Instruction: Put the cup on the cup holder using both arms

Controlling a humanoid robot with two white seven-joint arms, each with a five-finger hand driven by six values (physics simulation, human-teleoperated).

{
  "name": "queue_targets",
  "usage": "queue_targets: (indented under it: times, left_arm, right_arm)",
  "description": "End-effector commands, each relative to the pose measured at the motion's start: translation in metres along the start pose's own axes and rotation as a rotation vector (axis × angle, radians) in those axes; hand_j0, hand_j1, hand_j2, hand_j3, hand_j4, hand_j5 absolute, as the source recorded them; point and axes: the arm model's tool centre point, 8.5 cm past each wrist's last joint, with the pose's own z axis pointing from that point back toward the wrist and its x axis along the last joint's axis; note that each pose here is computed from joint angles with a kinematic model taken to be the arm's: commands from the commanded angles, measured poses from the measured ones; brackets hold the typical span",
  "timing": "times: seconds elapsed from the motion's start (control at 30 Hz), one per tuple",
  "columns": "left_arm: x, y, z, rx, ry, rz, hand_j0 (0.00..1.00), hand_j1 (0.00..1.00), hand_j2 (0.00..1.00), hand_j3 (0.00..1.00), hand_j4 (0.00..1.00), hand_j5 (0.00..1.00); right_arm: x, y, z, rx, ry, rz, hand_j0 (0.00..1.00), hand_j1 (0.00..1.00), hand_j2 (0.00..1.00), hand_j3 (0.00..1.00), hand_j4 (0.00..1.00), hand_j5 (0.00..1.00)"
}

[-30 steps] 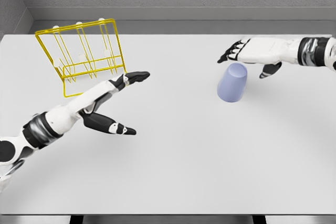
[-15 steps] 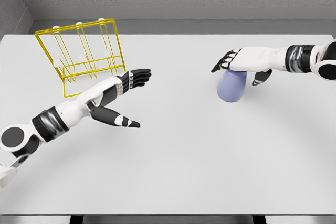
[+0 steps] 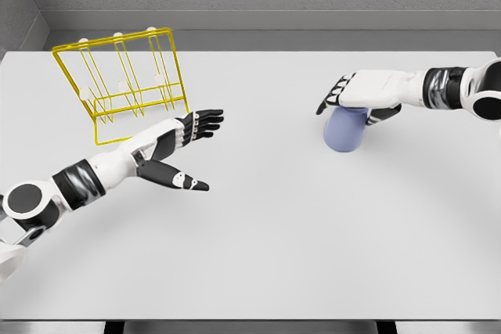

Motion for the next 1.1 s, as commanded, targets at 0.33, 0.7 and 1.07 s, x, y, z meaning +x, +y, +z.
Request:
queue_targets:
  times: [0.33, 0.7, 1.07]
  left_arm:
    - [-0.02, -0.01, -0.022, 0.008, -0.005, 0.073, 1.0, 1.0, 1.0, 1.0, 1.0, 1.0]
    - [-0.033, -0.008, -0.02, 0.019, 0.038, 0.081, 1.0, 1.0, 1.0, 1.0, 1.0, 1.0]
    - [-0.032, 0.005, -0.024, 0.068, 0.055, 0.071, 1.0, 1.0, 1.0, 1.0, 1.0, 1.0]
  right_arm:
    - [0.004, 0.007, -0.005, 0.027, -0.01, 0.008, 0.69, 0.69, 0.69, 0.69, 0.69, 0.69]
    - [0.006, -0.004, 0.005, 0.0, -0.01, 0.032, 0.67, 0.67, 0.67, 0.67, 0.67, 0.67]
    - [0.047, -0.031, 0.034, -0.045, -0.072, 0.196, 0.63, 0.63, 0.63, 0.63, 0.63, 0.63]
